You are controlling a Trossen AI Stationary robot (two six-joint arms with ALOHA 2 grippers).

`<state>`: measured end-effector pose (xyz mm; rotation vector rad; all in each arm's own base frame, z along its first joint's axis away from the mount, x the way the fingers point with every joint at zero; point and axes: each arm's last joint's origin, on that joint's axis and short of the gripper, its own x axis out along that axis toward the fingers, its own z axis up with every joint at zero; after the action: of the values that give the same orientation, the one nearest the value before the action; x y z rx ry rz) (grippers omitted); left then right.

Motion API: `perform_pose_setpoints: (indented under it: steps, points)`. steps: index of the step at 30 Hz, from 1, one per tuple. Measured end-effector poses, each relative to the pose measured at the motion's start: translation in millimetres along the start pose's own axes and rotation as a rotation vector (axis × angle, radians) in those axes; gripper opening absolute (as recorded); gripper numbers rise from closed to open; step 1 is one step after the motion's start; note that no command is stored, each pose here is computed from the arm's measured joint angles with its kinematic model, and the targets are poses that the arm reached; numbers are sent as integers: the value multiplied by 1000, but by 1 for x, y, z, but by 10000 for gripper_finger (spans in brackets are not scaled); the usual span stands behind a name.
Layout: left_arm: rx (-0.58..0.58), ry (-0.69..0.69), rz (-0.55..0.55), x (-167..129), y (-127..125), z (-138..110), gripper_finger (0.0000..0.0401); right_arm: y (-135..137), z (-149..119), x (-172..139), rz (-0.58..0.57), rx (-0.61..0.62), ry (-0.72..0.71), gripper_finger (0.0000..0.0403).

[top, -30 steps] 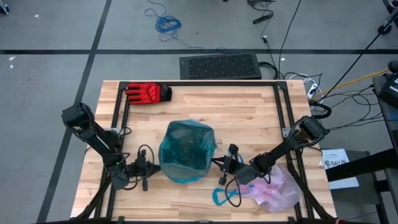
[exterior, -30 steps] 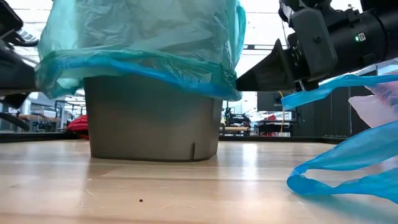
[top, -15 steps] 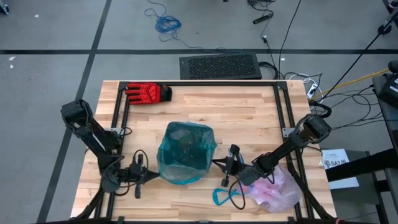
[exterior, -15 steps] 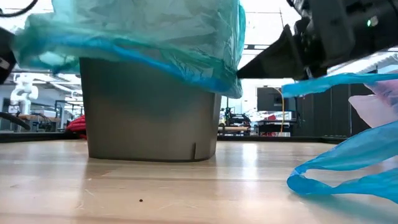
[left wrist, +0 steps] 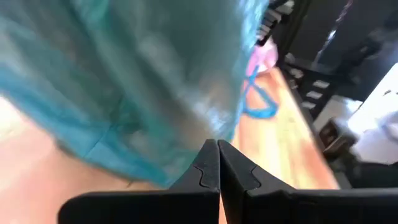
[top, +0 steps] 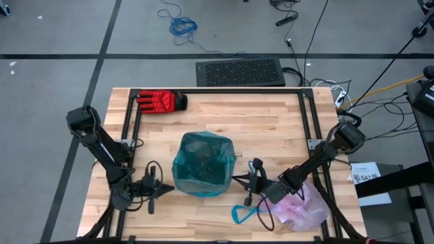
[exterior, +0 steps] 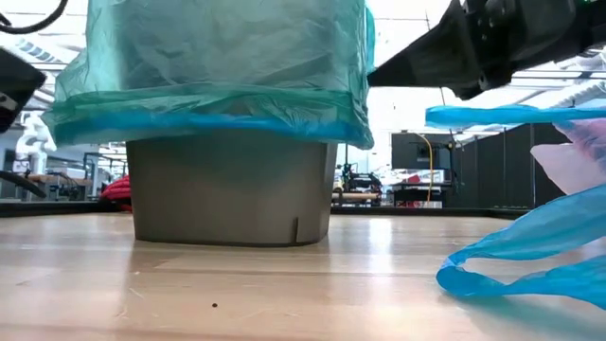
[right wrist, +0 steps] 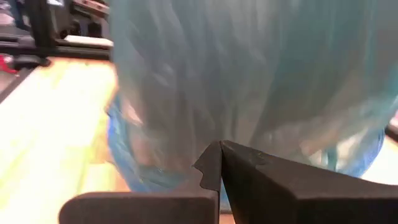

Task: Place trash/remove bag and relplace
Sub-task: Insert the blue trash bag into the black trash bin

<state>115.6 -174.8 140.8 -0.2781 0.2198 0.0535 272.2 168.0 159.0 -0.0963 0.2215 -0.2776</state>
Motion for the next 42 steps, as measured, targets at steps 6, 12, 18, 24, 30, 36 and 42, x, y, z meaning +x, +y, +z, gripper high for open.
perform_pose_setpoints:
  steps: [6,12,18,24,30,36,42]
  points:
    - [68,-102,-93,-10,-9,31,0,-1,41,-23,52,-41,-161,0]
    - [163,-209,-43,-24,-1,66,0,-20,129,-23,77,-242,-284,0]
    - [183,-264,82,-33,8,84,0,-53,209,26,125,-506,-111,0]
    - [196,-259,134,-33,11,82,0,-68,241,81,254,-727,-8,0]
    - [178,-239,135,-32,13,76,0,-58,213,136,393,-877,238,0]
    - [154,-220,138,-30,15,71,0,-55,196,169,432,-953,373,0]
    - [136,-212,139,-30,16,68,0,-72,177,182,508,-909,523,0]
